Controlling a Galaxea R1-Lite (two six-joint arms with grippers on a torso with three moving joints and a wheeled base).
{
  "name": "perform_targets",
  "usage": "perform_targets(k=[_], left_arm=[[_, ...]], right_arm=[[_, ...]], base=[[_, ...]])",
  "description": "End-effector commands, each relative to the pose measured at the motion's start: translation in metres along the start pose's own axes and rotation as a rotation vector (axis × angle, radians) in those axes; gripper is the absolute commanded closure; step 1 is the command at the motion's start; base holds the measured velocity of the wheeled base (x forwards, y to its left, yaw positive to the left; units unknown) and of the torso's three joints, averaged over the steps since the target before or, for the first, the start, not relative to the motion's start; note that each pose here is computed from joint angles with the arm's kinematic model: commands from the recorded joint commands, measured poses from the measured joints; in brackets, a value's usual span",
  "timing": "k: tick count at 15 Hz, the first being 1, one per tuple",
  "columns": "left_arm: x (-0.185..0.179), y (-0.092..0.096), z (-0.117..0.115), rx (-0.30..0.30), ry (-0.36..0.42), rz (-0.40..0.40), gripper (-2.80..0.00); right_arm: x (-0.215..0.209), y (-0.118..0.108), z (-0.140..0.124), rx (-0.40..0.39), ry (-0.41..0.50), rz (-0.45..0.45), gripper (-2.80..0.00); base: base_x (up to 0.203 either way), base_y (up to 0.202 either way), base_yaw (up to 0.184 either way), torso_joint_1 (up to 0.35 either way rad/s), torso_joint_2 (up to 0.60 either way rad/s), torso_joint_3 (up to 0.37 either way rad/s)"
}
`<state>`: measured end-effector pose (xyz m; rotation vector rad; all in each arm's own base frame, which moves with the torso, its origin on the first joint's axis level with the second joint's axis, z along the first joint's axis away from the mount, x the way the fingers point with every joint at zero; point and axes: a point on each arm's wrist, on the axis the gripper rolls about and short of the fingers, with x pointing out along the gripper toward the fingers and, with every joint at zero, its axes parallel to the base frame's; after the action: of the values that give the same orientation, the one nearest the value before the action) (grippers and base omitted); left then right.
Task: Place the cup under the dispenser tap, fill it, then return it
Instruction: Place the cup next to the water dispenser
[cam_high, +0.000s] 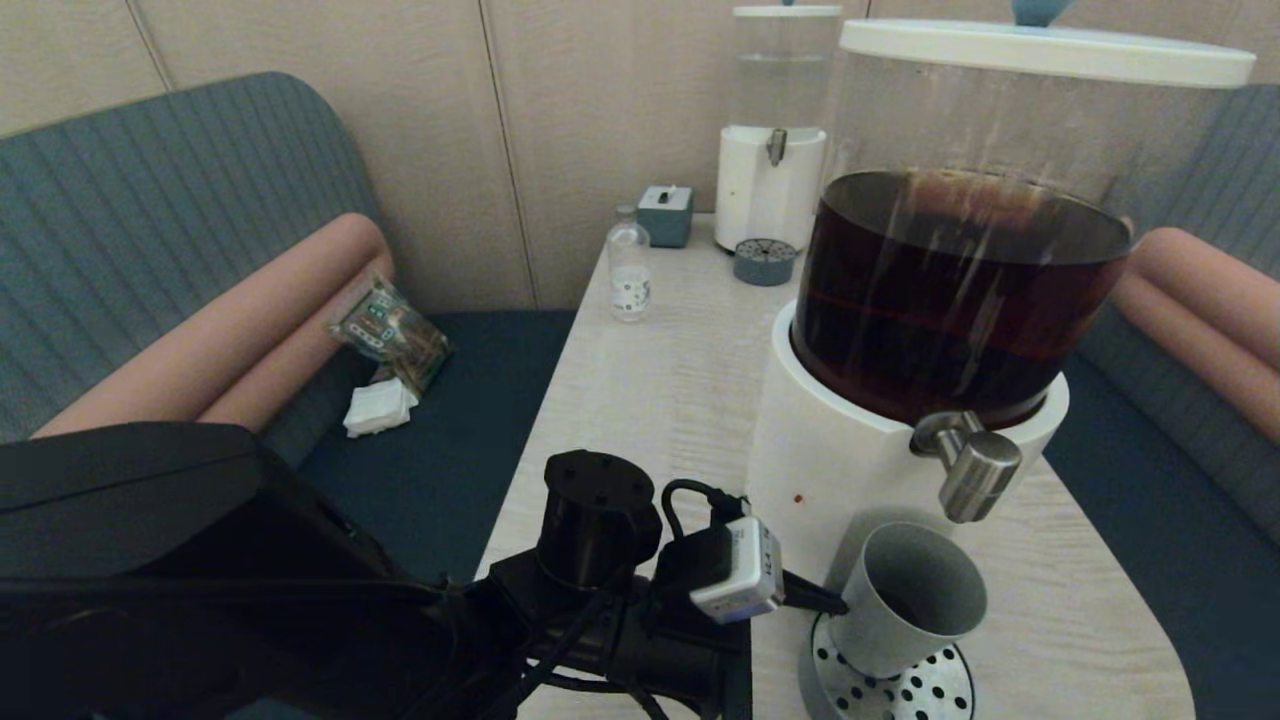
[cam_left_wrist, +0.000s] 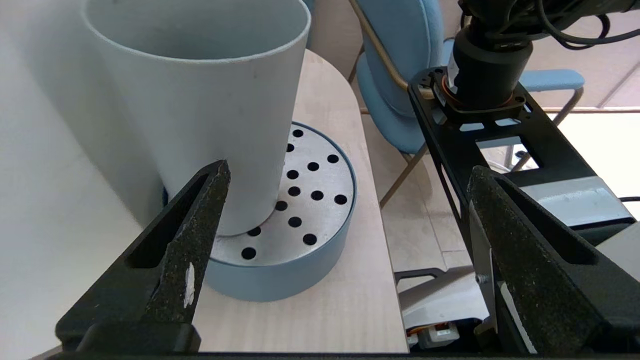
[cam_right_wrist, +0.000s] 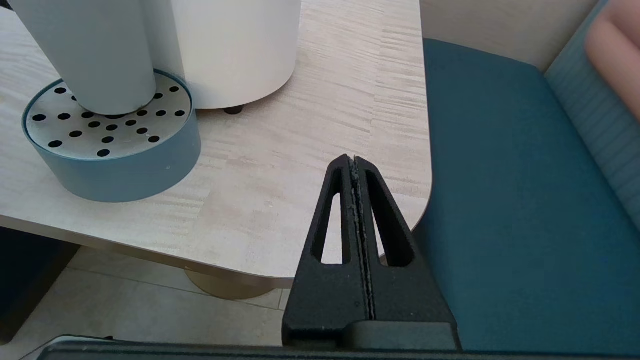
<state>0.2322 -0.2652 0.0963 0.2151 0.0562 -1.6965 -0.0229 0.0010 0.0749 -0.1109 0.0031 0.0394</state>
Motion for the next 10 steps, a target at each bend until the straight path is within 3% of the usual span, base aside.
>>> perform_targets(k=[1, 10], left_arm=[[0.0024, 0.0014, -0.0001, 0.008, -0.005, -0.002, -2.80], [0.0025, 0.0025, -0.0043, -0.002, 0.008, 0.018, -2.80]], right_arm=[[0.0005, 0.0003, -0.0026, -0.001, 0.007, 0.002, 0.00], [0.0004, 0.0003, -0.0027, -0.001, 0.005, 0.001, 0.00]], base=[[0.000, 0.000, 0.000, 0.000, 0.00, 0.000], [0.000, 0.000, 0.000, 0.000, 0.00, 0.000]])
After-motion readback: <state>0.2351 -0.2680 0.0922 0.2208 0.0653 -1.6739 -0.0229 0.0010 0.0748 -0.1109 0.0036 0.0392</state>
